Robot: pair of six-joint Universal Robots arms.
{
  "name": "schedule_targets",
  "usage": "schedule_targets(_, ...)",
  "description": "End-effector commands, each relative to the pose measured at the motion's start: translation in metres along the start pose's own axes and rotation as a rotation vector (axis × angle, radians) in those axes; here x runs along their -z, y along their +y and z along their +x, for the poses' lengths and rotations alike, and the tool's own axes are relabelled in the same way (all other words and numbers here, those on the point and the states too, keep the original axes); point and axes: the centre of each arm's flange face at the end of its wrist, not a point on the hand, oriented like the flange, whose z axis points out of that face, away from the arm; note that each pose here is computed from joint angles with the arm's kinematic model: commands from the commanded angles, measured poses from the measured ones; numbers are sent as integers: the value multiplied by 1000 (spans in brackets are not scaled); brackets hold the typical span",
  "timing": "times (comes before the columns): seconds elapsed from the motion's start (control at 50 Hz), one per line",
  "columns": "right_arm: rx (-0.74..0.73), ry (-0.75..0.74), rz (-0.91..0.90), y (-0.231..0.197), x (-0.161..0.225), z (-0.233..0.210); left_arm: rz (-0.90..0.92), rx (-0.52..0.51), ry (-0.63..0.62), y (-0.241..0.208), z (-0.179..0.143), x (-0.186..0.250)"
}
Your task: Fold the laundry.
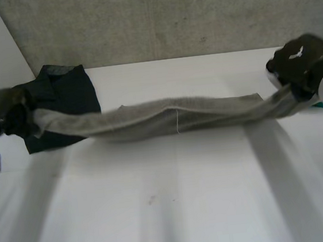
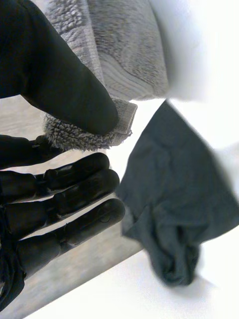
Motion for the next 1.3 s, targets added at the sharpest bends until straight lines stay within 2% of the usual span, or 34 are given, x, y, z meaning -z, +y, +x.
schedule_targets(0.02,77,-139,-167,37,-36,-33,-207,-84,-49,48,12,-38)
schedule_targets(0.08,91,-122,-186,44,-60,-37,-242,-129,-64,59,17,-64)
schedule_targets(0.16,98,-4,-96,32,-99,-25,-139,-137,-12,37,28,-96)
schedule_targets(0.24,95,258,147,-15,-131,19,130,-120,-8,-32,30,-114)
schedule_targets(0.26,78,385,274,-40,-134,42,269,-105,-35,-65,27,-117)
schedule_targets(0.32,48,550,455,-71,-131,72,484,-63,-106,-110,17,-116)
schedule_targets(0.34,22,642,590,-90,-124,89,600,-21,-170,-133,7,-112)
schedule_targets(0.42,-8,749,823,-115,-108,104,773,58,-256,-161,-5,-99)
schedule_targets(0.48,4,707,841,-113,-107,96,760,51,-239,-155,-2,-97)
schedule_targets(0.56,11,584,794,-101,-111,67,632,26,-165,-121,7,-97)
schedule_targets(0.64,-2,475,685,-74,-120,35,419,16,-147,-59,12,-102)
schedule_targets(0.7,-13,379,563,-45,-128,7,298,21,-170,-24,10,-103)
schedule_targets(0.8,-31,192,333,18,-140,-51,19,34,-218,61,9,-103)
schedule_targets(0.88,-32,65,173,60,-141,-89,-118,42,-234,102,7,-101)
schedule_targets(1.02,-34,-42,32,93,-132,-113,-185,95,-265,104,-9,-88)
schedule_targets(1.14,-67,-43,13,92,-119,-106,-137,121,-191,83,-10,-72)
schedule_targets(1.26,-89,-40,21,86,-107,-101,-81,66,-138,72,-17,-64)
schedule_targets(1.3,-93,-40,22,85,-103,-99,-64,9,-97,72,-18,-62)
